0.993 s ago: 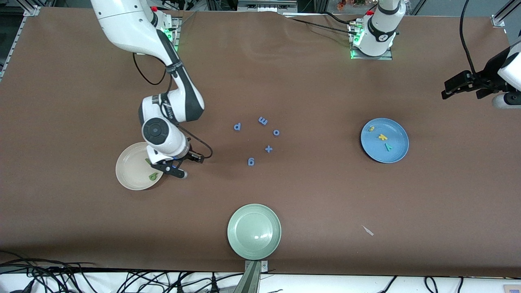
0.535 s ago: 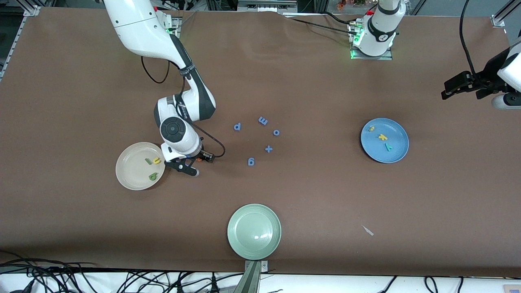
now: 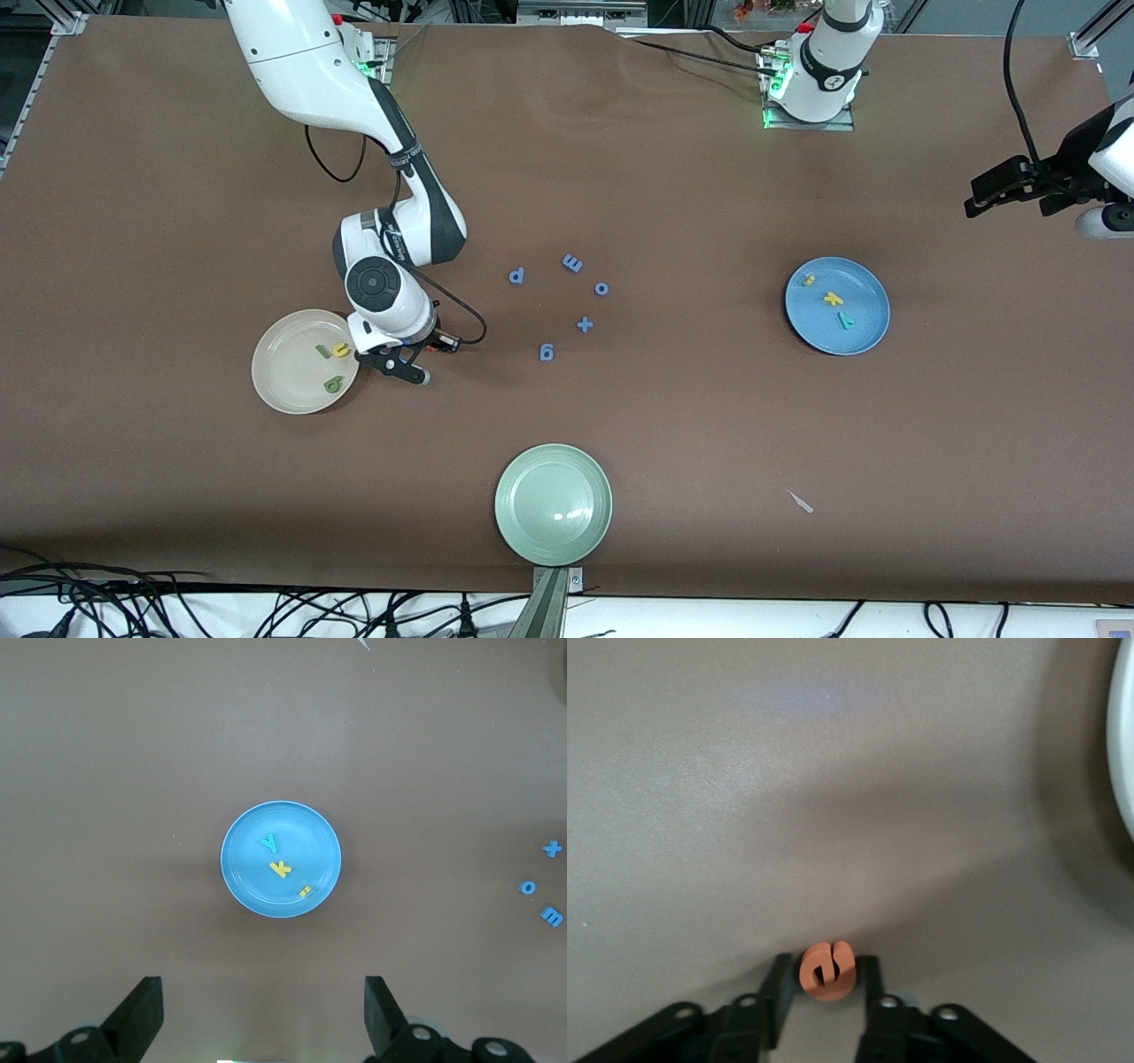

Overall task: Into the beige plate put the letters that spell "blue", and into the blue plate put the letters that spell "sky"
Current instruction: 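Grasp the orange e with the right gripper, then place the orange e in the white plate with the right gripper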

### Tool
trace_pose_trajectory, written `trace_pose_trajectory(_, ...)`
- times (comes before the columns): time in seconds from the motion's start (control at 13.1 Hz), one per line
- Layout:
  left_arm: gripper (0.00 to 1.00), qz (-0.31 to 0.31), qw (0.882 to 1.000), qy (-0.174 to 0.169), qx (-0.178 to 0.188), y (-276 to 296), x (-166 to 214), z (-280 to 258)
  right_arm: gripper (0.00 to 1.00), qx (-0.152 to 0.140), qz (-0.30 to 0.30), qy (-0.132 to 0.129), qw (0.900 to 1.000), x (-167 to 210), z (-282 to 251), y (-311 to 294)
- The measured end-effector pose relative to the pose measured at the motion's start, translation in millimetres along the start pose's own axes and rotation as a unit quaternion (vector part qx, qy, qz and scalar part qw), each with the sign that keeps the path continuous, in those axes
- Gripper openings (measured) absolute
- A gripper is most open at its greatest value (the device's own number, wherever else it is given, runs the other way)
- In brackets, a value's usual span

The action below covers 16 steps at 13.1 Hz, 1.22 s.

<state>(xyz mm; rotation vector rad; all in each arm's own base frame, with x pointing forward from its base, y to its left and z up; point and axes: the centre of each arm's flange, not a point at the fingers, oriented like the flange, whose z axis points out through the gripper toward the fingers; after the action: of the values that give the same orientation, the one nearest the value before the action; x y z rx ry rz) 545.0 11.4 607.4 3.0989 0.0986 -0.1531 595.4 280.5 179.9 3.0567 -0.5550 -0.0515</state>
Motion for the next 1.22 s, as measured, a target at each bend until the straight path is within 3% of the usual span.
trace_pose_trajectory(0.38,1.0,0.0,1.0,-0.001,0.0,0,1,1,0.28,-0.002,-0.014,0.0,1.0,3,-3,2)
trace_pose_trajectory(0.53,1.0,0.0,1.0,-0.002,0.0,-1,1,2,0.28,-0.023,-0.041,-0.015,0.999,24,-24,15)
trace_pose_trajectory(0.84,1.0,-0.003,1.0,-0.003,0.0,-4,2,3,0.28,-0.059,-0.105,-0.043,0.992,79,-83,75)
trace_pose_trajectory(1.22,1.0,-0.003,1.0,-0.003,0.0,-4,2,3,0.3,-0.083,-0.167,-0.059,0.981,113,-80,156)
